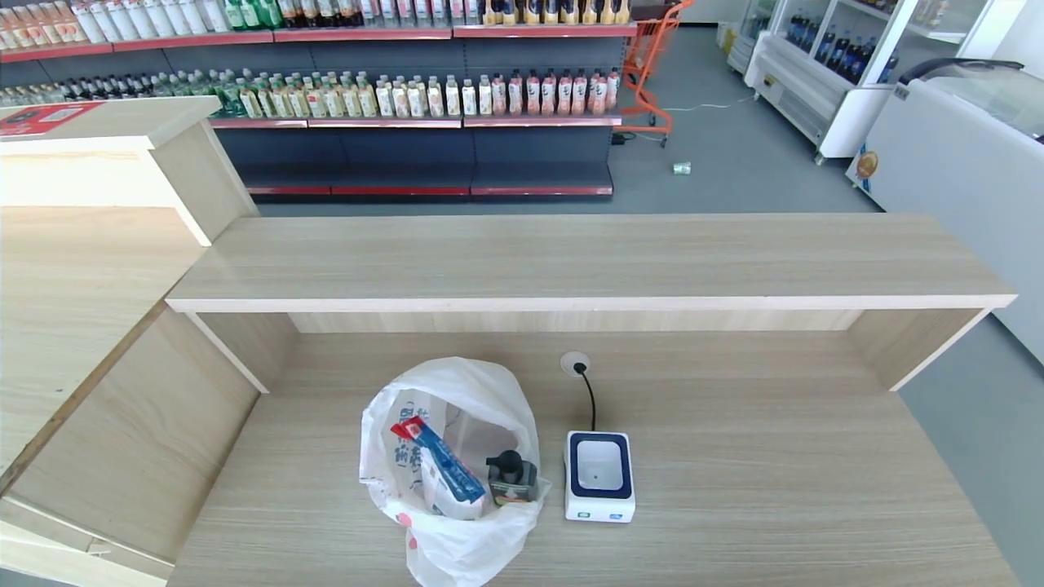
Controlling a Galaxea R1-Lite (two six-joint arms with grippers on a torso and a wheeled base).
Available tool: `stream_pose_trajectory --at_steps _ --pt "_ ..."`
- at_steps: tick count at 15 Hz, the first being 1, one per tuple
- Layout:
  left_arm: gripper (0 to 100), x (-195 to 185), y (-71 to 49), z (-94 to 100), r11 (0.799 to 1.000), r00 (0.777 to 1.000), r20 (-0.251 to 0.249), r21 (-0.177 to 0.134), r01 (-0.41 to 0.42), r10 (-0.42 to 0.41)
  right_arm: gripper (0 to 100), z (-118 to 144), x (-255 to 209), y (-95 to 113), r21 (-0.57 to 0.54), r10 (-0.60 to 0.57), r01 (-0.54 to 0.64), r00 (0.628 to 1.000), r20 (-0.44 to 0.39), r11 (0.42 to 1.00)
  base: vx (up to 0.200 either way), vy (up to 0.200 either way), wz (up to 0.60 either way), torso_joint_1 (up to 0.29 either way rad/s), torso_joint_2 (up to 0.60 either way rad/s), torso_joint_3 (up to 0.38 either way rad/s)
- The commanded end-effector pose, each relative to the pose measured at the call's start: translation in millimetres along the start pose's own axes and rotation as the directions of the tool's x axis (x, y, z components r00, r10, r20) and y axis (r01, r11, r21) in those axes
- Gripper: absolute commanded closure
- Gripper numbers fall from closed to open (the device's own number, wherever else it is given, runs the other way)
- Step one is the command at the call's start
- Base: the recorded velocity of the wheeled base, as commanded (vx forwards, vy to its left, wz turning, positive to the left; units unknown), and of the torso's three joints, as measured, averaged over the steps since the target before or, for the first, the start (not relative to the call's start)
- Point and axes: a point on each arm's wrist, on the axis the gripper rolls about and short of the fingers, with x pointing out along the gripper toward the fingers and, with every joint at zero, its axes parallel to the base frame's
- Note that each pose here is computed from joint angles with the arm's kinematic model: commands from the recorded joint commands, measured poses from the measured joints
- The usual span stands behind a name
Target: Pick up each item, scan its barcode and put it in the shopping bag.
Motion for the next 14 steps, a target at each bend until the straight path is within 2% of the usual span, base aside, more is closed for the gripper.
stream_pose_trajectory --at_steps 1,14 --pt "0 0.0 0.0 0.0 1.0 1.0 0.001 -0.002 0.0 0.0 100 0.0 0.1 0.0 0.0 0.0 0.0 1.0 -0.002 1.0 0.0 0.0 0.0 0.0 0.0 0.0" --pt "0 0.0 0.0 0.0 1.0 1.0 0.001 -0.002 0.0 0.0 100 0.0 0.1 0.0 -0.002 0.0 0.0 1.0 -0.002 1.0 0.0 0.0 0.0 0.0 0.0 0.0"
